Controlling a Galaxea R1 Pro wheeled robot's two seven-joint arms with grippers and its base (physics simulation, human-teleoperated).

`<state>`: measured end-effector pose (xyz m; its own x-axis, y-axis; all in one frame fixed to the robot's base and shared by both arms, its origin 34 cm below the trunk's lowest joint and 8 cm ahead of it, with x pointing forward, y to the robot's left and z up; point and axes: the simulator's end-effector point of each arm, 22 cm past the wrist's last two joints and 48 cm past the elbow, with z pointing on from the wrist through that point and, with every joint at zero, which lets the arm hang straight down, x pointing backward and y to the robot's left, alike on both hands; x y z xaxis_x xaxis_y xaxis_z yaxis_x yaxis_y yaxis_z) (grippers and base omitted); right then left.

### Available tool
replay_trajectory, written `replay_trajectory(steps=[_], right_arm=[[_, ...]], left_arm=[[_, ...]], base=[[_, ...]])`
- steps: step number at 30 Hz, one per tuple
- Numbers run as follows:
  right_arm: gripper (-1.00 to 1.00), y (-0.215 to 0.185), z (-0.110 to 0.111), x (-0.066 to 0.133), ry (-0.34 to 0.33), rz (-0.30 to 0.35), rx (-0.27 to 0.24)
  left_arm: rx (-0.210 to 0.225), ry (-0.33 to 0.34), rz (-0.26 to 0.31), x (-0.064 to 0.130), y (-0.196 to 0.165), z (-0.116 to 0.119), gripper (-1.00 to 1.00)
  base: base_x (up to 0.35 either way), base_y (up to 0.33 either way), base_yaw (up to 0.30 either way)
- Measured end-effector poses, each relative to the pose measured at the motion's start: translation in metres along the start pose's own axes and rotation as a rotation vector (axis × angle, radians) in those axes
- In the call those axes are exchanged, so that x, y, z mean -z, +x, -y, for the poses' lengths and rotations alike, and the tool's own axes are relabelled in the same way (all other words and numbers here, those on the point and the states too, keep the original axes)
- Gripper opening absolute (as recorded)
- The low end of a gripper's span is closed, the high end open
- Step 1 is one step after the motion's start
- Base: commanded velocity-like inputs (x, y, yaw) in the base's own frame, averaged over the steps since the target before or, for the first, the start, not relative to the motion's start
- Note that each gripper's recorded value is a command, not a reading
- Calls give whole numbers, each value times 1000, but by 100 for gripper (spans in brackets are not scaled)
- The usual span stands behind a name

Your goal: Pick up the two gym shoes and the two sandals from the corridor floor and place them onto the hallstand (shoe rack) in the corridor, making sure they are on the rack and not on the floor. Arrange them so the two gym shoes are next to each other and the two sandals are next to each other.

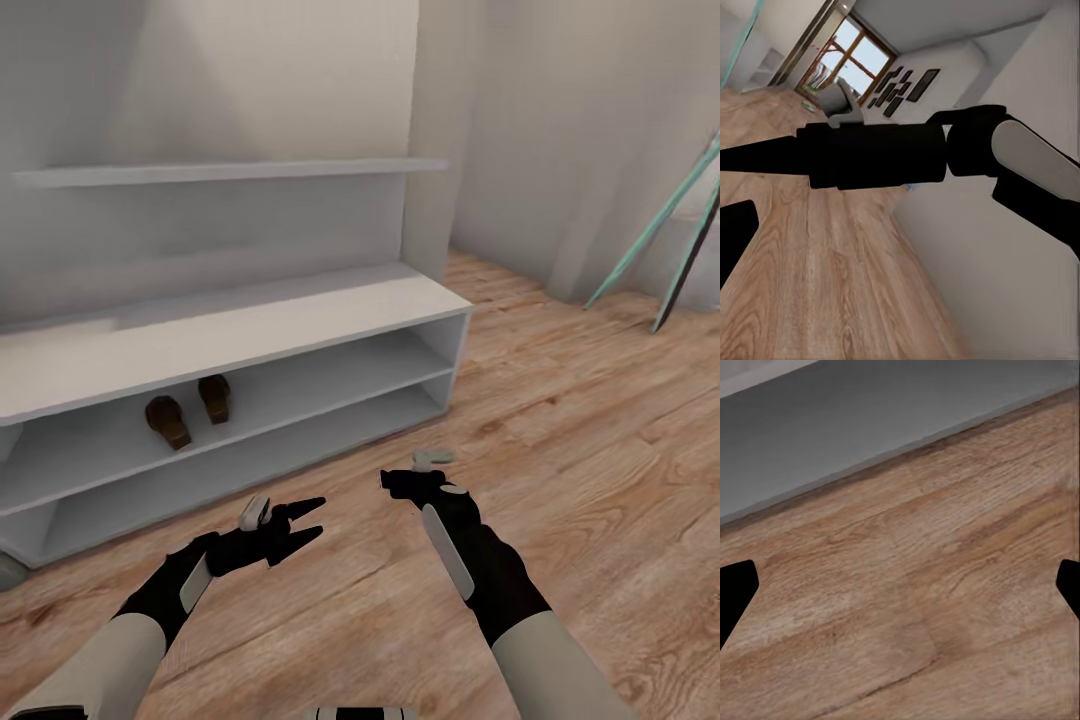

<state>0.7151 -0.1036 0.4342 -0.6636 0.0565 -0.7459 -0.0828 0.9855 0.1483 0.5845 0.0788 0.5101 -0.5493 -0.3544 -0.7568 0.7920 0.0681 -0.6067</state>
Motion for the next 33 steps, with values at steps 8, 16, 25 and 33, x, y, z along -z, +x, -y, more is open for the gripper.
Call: replay_trajectory(steps=[8, 16, 25, 33], right_arm=[[100, -21, -4, 15, -2, 39, 7], [100, -41, -7, 31, -4, 78, 13], [100, -64, -12, 50, -8, 122, 19], [100, -67, -13, 53, -8, 129, 20]], left_arm=[[-37, 14, 3, -5, -15, 13, 100], [-75, 28, 5, -10, -31, 27, 100], [-116, 44, 9, -15, -47, 43, 100], [-123, 47, 9, -15, -49, 45, 100]], base=[[0, 0, -274], [0, 0, -270], [0, 0, -270], [0, 0, -270]])
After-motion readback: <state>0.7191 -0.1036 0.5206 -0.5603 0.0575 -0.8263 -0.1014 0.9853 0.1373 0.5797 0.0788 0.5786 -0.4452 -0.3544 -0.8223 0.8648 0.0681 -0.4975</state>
